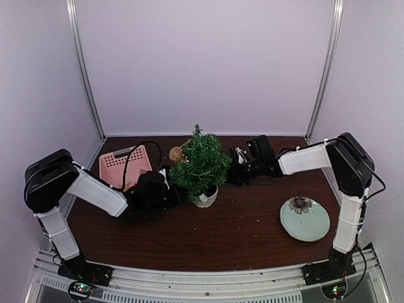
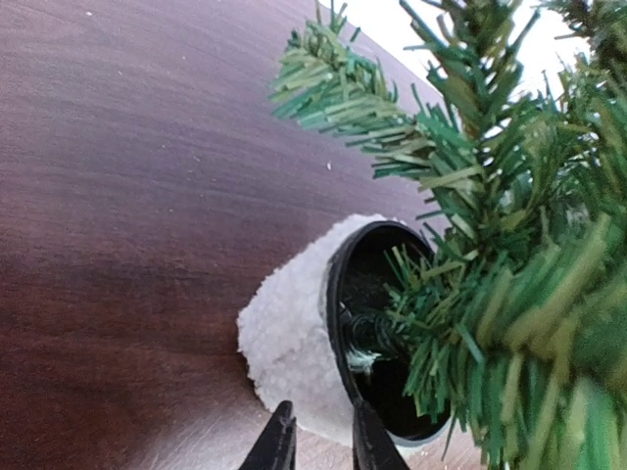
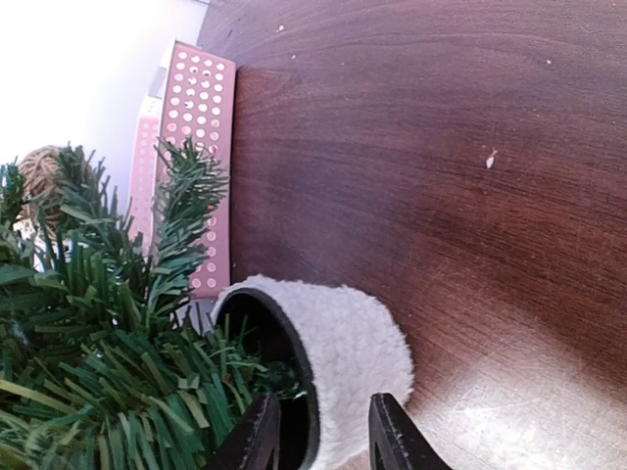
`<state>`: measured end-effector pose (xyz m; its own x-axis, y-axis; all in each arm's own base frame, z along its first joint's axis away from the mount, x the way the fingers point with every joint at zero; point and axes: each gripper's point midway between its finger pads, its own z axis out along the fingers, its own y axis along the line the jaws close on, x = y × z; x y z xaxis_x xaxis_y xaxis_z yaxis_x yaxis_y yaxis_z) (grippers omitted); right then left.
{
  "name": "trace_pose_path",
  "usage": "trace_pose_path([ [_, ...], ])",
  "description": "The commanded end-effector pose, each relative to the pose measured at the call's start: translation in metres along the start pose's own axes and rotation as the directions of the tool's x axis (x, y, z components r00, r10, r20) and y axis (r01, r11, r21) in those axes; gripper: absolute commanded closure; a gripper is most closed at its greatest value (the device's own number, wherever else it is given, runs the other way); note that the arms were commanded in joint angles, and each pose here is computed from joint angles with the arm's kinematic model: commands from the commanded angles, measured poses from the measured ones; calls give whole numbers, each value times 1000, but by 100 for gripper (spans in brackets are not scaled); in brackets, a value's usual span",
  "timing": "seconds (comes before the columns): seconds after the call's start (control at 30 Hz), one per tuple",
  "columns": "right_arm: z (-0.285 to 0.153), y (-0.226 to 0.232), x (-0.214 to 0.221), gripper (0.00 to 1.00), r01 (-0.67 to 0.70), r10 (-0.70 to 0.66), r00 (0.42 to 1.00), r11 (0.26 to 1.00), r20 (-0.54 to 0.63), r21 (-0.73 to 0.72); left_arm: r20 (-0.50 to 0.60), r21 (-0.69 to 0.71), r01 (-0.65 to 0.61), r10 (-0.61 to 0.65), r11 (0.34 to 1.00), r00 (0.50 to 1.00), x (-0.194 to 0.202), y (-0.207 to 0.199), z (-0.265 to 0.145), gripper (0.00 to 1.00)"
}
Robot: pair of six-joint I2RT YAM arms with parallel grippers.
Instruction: Decorate the small christmas tree
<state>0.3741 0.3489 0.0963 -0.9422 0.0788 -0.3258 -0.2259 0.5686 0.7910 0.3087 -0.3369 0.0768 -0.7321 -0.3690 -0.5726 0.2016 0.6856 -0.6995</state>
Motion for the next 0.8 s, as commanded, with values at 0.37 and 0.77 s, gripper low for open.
trace_pose_path([
  [0.37,0,3,19,73,-15,14,1000,999,-18,-40,20,37,51,-52,998,998,-12,-3,22,85],
  [0.77,-2,4,37,79,-54,52,998,996,-24,-75,1,46,47,-47,998,999,-16,-5,43,85],
])
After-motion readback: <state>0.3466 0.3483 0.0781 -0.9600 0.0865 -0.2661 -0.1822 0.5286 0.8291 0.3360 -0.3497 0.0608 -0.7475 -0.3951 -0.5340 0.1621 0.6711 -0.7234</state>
